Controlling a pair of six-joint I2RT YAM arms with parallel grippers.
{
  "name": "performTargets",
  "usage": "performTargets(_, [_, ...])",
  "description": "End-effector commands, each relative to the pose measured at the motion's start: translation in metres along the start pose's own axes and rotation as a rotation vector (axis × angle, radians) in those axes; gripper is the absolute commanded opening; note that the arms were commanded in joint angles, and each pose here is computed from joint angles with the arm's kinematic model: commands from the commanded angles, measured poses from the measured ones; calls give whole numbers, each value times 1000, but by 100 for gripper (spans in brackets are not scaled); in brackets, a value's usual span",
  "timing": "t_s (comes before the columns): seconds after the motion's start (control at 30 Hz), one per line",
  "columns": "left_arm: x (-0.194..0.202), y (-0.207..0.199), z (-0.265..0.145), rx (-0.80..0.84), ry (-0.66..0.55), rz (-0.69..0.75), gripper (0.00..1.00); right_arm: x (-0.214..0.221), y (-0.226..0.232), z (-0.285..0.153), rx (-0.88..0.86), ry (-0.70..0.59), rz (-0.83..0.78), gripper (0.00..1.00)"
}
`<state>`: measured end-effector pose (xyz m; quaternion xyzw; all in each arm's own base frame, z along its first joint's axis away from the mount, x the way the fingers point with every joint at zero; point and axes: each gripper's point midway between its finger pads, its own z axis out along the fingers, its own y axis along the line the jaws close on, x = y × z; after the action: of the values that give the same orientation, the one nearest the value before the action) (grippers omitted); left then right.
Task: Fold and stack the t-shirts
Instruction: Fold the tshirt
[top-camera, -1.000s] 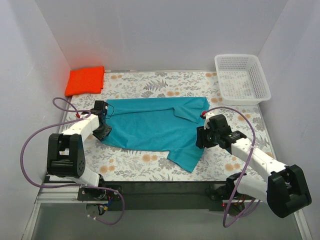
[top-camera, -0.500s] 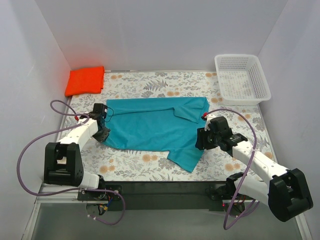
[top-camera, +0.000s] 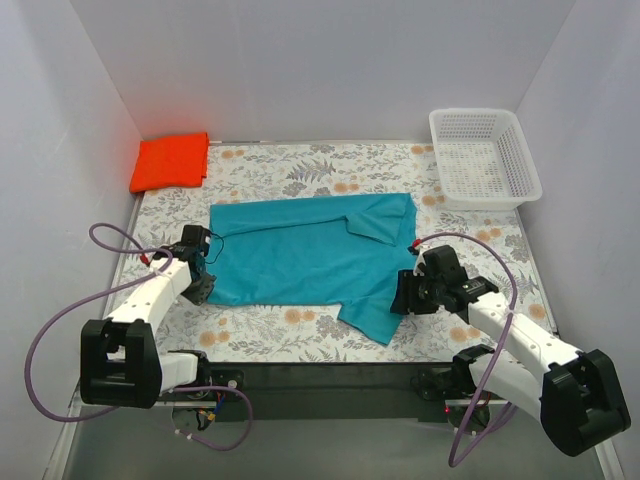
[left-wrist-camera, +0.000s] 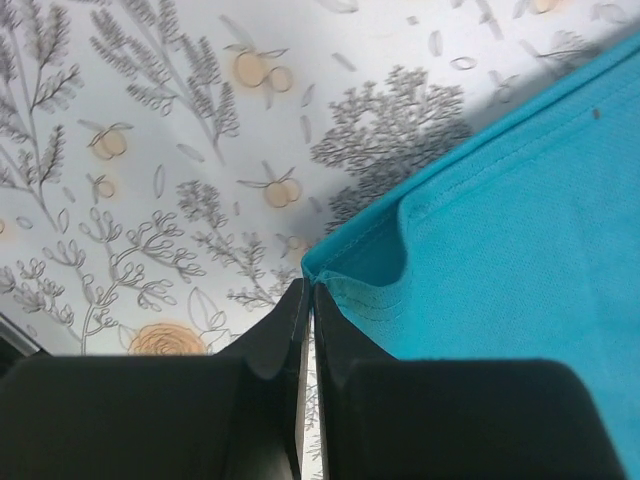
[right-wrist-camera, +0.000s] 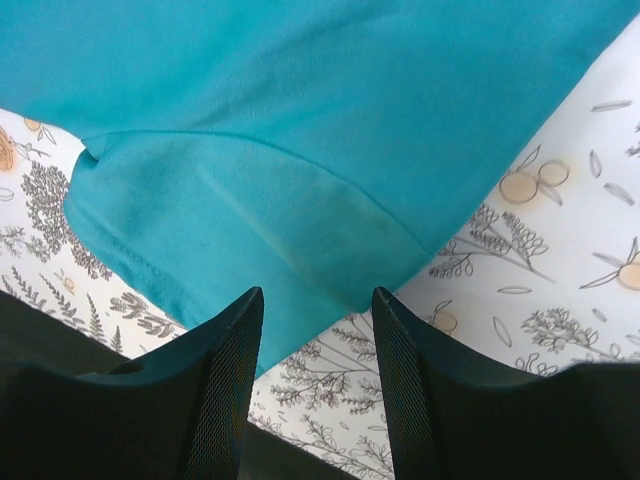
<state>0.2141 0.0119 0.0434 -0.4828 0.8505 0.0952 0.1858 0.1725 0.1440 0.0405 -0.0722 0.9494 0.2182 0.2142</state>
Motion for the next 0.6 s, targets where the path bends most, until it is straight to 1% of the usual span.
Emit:
performTargets(0.0, [3, 19, 1, -52, -21, -78, 1, 14, 9, -3, -45, 38, 60, 54])
performTargets(0.1, [8, 29, 3, -77, -5, -147, 5, 10, 5, -4, -22, 13, 60, 54])
performTargets(0.13, [9, 31, 2, -83, -5, -162, 13, 8, 4, -6, -15, -1, 56, 54])
performTargets(0.17, [10, 34, 2, -95, -6, -206, 19, 5, 3, -7, -4, -11, 56, 54])
performTargets(0.23, [9, 40, -1, -108, -11, -237, 31, -5, -2, -11, 39, -43, 50, 54])
performTargets(0.27, [9, 41, -2, -111, -13, -261, 44, -8, -4, -11, 50, -53, 48, 56])
performTargets(0.33, [8, 43, -6, -103, -18, -281, 52, -15, -5, -13, 69, -70, 40, 56])
performTargets(0.37, [6, 41, -8, -88, -22, -284, 58, -17, -6, -13, 73, -68, 36, 56])
performTargets(0.43, [-6, 29, -19, -27, -45, -262, 62, -24, -5, -14, 77, -76, 24, 55])
performTargets(0.5, [-13, 16, -29, 26, -40, -234, 63, -33, -5, -14, 89, -96, 7, 54])
performTargets(0.53, [-24, 1, -41, 83, -50, -205, 62, -43, -3, -17, 93, -111, 2, 54])
performTargets(0.57, [-22, -10, -46, 125, -15, -182, 60, -50, -4, -18, 99, -124, -13, 52])
